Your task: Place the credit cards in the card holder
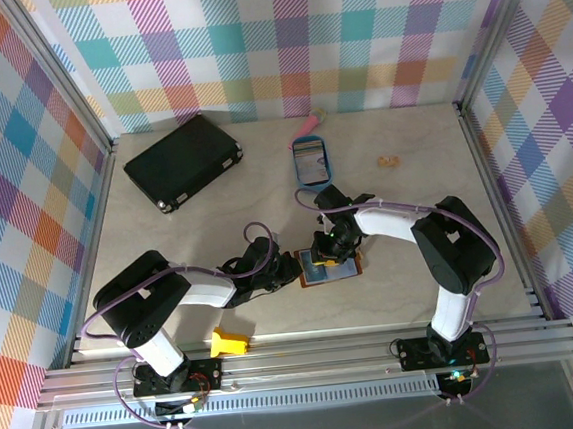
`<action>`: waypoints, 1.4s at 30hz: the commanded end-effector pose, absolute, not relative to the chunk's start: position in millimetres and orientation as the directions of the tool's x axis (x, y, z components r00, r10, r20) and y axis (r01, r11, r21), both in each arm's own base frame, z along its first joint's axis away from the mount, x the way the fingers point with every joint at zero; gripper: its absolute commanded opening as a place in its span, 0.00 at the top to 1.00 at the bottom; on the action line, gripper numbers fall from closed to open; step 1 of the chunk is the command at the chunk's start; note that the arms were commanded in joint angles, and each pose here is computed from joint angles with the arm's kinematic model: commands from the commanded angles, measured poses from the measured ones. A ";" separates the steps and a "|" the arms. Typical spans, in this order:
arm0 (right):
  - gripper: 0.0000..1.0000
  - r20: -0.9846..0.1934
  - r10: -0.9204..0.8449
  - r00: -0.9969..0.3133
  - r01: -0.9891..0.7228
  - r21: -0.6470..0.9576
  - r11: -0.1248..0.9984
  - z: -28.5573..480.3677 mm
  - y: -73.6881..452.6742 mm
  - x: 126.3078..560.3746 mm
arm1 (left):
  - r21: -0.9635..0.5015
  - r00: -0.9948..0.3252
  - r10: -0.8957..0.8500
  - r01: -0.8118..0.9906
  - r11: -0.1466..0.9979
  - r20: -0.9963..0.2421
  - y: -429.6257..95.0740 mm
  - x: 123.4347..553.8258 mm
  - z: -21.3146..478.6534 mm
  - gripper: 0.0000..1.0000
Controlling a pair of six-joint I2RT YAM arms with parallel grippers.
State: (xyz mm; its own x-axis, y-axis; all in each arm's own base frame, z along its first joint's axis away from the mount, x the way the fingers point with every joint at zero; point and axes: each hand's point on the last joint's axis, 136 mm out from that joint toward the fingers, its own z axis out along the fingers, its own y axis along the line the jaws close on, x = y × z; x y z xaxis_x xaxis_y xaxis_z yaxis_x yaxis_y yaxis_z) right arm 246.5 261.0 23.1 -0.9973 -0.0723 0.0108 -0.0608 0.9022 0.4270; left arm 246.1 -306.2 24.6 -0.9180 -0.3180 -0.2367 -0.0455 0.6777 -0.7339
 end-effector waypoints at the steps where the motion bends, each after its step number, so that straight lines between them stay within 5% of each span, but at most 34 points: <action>1: 0.73 0.013 -0.116 -0.993 -0.090 0.551 0.829 32.5 289.2 237.3 | -0.731 -0.925 -0.303 -0.041 0.681 -0.230 -307.3 240.6 18.1 1.00; 16: 0.64 -0.088 -0.094 -0.992 -0.121 0.394 0.911 51.7 260.6 252.9 | -0.715 -0.905 -0.317 -0.022 0.699 -0.282 -297.3 243.8 35.5 1.00; 42: 0.60 -0.026 -0.140 -0.990 -0.140 0.360 0.922 29.2 269.7 256.9 | -0.713 -0.917 -0.300 -0.023 0.701 -0.265 -300.8 245.2 26.4 1.00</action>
State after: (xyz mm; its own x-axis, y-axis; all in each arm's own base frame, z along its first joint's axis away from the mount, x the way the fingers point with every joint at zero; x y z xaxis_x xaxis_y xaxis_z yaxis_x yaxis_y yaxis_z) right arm 259.6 261.4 28.6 -0.9933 -0.1086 -0.0385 -0.1152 0.9336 0.3392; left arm 243.3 -296.4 24.6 -0.9156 -0.3088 -0.2576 -0.0429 0.7119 -0.7010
